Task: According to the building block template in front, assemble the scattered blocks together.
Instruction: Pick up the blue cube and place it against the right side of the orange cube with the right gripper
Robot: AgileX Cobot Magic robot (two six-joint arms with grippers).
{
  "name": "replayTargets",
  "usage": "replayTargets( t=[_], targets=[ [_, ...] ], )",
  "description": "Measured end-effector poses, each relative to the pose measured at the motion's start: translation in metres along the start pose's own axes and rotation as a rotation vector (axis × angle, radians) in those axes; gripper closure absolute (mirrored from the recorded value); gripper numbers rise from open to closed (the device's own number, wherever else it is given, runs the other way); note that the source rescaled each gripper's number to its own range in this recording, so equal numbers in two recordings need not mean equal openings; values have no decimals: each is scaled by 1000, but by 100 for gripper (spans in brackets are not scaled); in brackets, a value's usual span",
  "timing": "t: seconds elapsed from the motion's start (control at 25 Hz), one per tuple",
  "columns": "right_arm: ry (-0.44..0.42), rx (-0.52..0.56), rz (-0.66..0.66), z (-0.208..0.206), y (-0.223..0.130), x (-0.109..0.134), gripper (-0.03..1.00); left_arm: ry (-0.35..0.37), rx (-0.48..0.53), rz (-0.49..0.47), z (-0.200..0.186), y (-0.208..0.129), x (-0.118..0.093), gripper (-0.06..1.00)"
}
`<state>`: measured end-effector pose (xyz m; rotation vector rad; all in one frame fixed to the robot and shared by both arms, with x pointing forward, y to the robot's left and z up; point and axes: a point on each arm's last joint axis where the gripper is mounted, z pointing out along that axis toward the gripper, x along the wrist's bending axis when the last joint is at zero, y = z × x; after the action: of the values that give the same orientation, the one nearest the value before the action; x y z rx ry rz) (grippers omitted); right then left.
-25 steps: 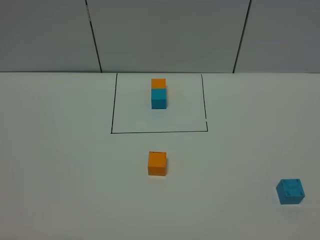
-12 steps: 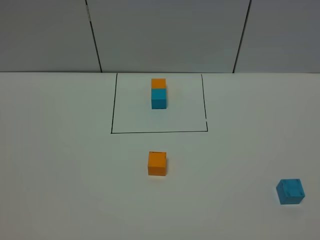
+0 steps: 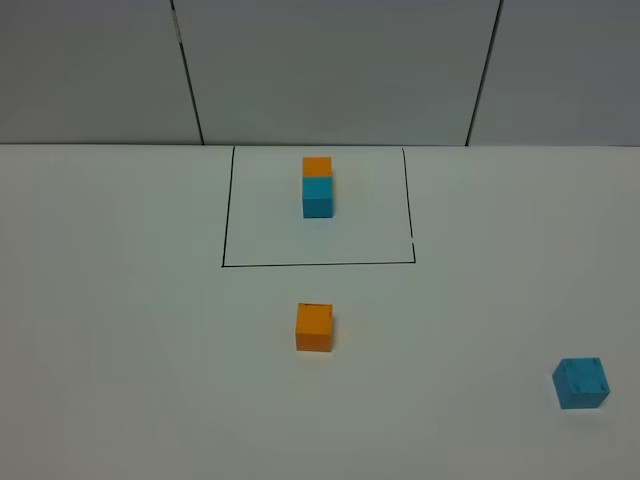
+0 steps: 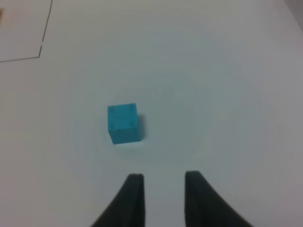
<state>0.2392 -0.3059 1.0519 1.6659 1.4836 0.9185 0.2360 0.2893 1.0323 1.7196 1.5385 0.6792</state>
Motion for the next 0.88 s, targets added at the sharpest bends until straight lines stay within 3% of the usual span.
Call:
replayTargets(
  t=[0.88],
  targets=[
    [0, 0, 0, 0, 0, 0, 97, -5, -28, 12, -4, -3, 2, 9]
  ],
)
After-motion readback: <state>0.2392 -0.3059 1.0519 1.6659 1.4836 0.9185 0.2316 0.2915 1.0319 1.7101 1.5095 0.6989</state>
